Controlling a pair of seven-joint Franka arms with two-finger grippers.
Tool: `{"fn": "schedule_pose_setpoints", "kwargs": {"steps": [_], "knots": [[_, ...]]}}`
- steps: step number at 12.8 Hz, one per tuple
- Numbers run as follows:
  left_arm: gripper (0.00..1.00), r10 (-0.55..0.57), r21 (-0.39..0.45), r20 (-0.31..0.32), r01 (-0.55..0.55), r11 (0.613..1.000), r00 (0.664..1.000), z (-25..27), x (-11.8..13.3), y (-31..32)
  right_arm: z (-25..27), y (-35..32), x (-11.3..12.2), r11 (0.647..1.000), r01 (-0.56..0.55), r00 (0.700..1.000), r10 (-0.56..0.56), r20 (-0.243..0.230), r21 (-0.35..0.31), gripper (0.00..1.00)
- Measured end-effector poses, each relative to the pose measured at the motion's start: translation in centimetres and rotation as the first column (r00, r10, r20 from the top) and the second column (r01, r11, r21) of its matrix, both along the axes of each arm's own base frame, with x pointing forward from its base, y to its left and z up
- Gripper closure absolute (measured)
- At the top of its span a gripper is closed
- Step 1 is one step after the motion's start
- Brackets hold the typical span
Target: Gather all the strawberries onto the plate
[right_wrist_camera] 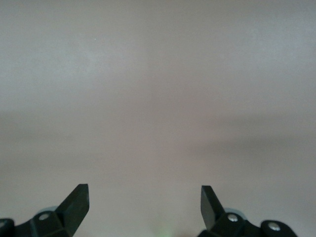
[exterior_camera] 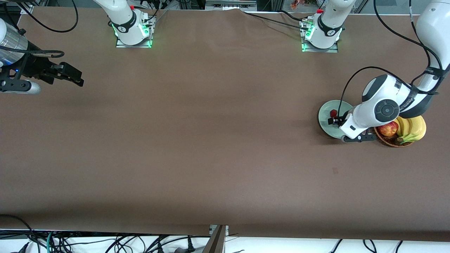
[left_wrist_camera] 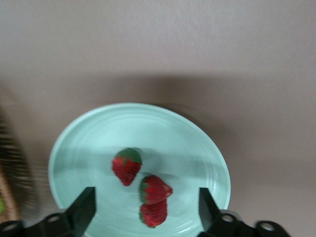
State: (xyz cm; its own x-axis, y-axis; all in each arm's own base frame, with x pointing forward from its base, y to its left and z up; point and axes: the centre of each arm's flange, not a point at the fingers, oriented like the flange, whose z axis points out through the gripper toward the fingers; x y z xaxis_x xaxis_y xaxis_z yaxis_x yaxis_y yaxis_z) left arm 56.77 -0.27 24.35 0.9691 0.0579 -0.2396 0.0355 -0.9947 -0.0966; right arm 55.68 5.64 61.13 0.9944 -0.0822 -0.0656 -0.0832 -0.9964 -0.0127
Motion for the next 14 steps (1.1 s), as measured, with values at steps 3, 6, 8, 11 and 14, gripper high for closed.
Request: {"fn": "schedule_pose_setpoints", "kwargs": {"steps": [3,6,8,11,14], "knots": [[0.0,-0.071,0.021,-0.023,0.071,0.997,0.997,6.0,2.4,1.4,0.1,-0.2,0.0,1.0,0.002,1.0,-0.002,0.003,-0.006,0.0],[0.0,-0.094,0.005,-0.044,0.094,0.996,0.995,11.1,3.5,3.0,0.0,-0.2,0.1,1.0,0.002,1.0,-0.002,0.002,-0.006,0.0],[0.0,-0.102,-0.039,-0.033,0.101,0.994,0.994,14.0,3.7,4.5,0.0,-0.2,0.1,1.0,0.002,1.0,-0.002,0.002,-0.006,0.0],[0.0,-0.112,-0.137,-0.008,0.11,0.984,0.994,18.3,3.5,6.8,0.0,-0.2,0.2,1.0,0.002,1.0,-0.002,0.003,-0.006,0.0],[0.0,-0.111,-0.184,0.003,0.11,0.977,0.994,22.2,2.6,6.8,0.0,-0.2,0.2,1.0,0.002,1.0,-0.002,0.004,-0.006,0.0]]}}
